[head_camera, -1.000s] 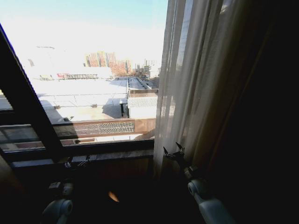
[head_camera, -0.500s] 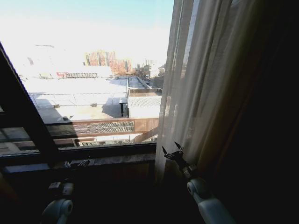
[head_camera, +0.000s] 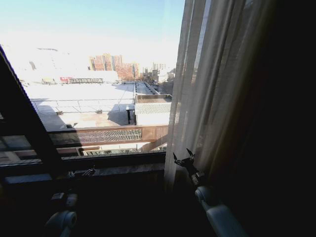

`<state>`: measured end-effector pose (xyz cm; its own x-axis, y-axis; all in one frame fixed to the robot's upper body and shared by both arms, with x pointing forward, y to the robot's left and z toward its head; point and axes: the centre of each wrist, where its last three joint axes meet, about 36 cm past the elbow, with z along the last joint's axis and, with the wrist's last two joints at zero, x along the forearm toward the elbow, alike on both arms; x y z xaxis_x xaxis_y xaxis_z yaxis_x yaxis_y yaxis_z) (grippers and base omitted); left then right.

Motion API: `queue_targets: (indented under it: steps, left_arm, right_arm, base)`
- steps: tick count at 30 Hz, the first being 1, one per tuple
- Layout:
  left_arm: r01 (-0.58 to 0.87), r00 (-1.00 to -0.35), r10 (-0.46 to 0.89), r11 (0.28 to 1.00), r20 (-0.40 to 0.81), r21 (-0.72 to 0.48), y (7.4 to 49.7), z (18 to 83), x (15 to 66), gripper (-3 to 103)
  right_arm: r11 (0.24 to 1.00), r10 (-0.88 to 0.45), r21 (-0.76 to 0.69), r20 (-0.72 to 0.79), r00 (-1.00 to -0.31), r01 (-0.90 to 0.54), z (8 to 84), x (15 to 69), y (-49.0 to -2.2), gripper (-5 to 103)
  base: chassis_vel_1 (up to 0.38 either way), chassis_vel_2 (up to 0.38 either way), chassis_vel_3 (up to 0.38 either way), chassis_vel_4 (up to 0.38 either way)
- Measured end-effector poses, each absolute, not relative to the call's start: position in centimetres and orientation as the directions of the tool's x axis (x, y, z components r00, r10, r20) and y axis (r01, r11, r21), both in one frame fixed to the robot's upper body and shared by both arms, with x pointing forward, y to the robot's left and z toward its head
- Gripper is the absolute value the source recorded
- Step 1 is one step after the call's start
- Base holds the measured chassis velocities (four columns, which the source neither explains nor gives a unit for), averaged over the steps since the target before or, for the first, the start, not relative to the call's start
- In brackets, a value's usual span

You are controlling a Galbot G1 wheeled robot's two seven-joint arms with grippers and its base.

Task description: Open the curtains by pulling them apart, changing their state from closed to fully open.

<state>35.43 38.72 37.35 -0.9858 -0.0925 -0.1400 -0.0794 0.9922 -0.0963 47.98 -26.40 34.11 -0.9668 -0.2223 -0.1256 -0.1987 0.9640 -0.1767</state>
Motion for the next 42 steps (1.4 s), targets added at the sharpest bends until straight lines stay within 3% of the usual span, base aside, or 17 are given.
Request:
queue_targets:
  steps: [20,23,27,29,33,39,42]
  left_arm:
    - [-0.079,-0.986,-0.092,0.992,-0.140,-0.096,38.7,37.4,35.4,100]
    - [-0.079,-0.986,-0.092,0.992,-0.140,-0.096,38.7,37.4,35.4,100]
    - [-0.079,-0.986,-0.093,0.992,-0.140,-0.096,38.7,37.4,35.4,100]
    - [-0.079,-0.986,-0.092,0.992,-0.140,-0.096,38.7,37.4,35.4,100]
    - [-0.079,-0.986,-0.093,0.992,-0.140,-0.096,38.7,37.4,35.4,100]
    - [-0.079,-0.986,-0.093,0.992,-0.140,-0.096,38.7,37.4,35.4,100]
    - [-0.079,-0.986,-0.093,0.992,-0.140,-0.096,38.7,37.4,35.4,100]
  right_arm:
    - [0.967,-0.223,-0.151,-0.104,-0.969,-0.207,33.2,53.5,-22.2,102]
    - [0.966,-0.230,-0.148,-0.102,-0.968,-0.214,33.1,54.0,-22.0,97]
    - [0.965,-0.234,-0.146,-0.111,-0.966,-0.217,32.9,54.7,-22.1,77]
    - [0.966,-0.232,-0.145,-0.111,-0.966,-0.216,32.9,54.8,-22.1,77]
    - [0.967,-0.229,-0.145,-0.113,-0.967,-0.212,32.7,55.1,-22.0,54]
    - [0.967,-0.225,-0.144,-0.111,-0.968,-0.209,32.4,54.9,-21.9,38]
    - [0.969,-0.224,-0.132,-0.115,-0.968,-0.209,32.1,54.6,-22.2,23]
  base:
    - [0.000,0.000,0.000,0.000]
    - [0.000,0.000,0.000,0.000]
    - [0.000,0.000,0.000,0.000]
    - [0.000,0.000,0.000,0.000]
    - [0.000,0.000,0.000,0.000]
    - [0.000,0.000,0.000,0.000]
    - [0.000,0.000,0.000,0.000]
